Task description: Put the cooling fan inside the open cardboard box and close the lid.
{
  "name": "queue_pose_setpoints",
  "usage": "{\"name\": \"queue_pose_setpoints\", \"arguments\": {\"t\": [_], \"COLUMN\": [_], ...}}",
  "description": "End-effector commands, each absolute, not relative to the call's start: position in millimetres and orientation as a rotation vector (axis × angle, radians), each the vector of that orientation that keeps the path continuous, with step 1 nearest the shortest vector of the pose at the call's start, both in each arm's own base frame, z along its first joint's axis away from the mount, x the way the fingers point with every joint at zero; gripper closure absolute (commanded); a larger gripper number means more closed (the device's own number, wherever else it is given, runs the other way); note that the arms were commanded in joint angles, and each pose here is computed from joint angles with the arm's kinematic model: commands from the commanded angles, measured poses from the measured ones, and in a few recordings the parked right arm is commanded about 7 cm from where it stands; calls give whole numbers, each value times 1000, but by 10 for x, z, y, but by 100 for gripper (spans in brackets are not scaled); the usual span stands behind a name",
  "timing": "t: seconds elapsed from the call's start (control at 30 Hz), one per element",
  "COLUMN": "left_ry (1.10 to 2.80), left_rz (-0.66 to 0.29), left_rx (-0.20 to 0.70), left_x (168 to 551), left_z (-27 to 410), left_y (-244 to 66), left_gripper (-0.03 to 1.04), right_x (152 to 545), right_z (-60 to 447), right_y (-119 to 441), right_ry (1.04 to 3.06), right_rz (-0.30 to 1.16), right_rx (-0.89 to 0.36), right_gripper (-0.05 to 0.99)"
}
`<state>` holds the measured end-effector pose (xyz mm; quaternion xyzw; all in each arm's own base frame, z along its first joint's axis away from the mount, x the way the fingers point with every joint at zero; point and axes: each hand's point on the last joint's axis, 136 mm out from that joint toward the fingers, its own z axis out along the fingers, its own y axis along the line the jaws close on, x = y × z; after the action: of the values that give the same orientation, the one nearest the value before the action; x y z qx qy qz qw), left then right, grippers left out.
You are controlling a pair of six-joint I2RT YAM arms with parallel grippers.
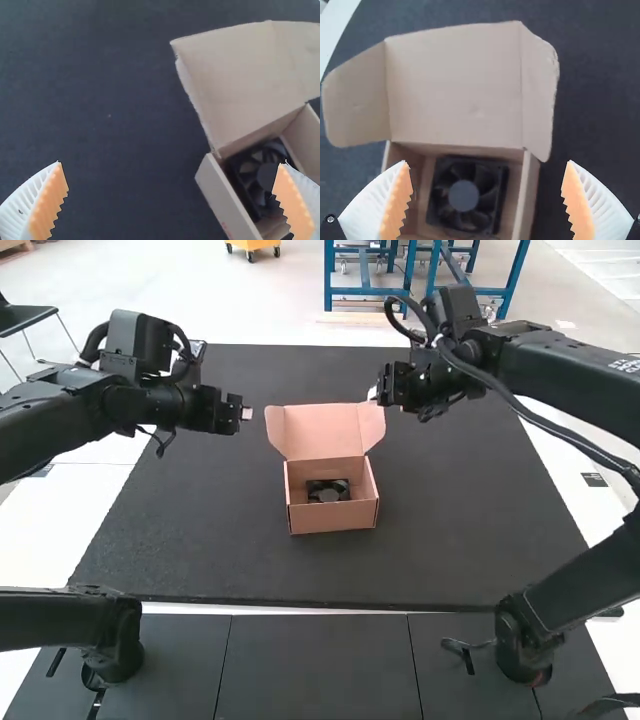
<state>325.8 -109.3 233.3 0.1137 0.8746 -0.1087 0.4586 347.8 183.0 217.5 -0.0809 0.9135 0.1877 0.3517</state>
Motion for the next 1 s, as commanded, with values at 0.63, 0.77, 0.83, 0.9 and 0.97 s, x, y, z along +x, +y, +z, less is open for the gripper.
{"name": "queue_pose_setpoints", "arguments": {"t": [0.63,0.77,0.83,0.9,0.97], "left_ry": [2167,2149,2157,2162,2165], "left_rz": [-166,-164,-161,-160,-158], "left_rx": [223,233,238,236,235], "left_x": [3631,3697,3725,3757,3795], "left_z": [2232,2268,2253,2254,2254], "left_y": [-988,-1009,-1017,-1020,-1025], "left_gripper": [4,4,4,4,4], "right_x": [3721,3796,3842,3885,3920], "right_z": [2155,2119,2096,2087,2058], "right_y": [1749,1804,1831,1874,1904], "right_ry": [2198,2205,2202,2196,2200], "right_rz": [377,387,391,406,414], "right_rx": [-277,-284,-285,-292,-295], "right_gripper": [3,3,3,3,3]}}
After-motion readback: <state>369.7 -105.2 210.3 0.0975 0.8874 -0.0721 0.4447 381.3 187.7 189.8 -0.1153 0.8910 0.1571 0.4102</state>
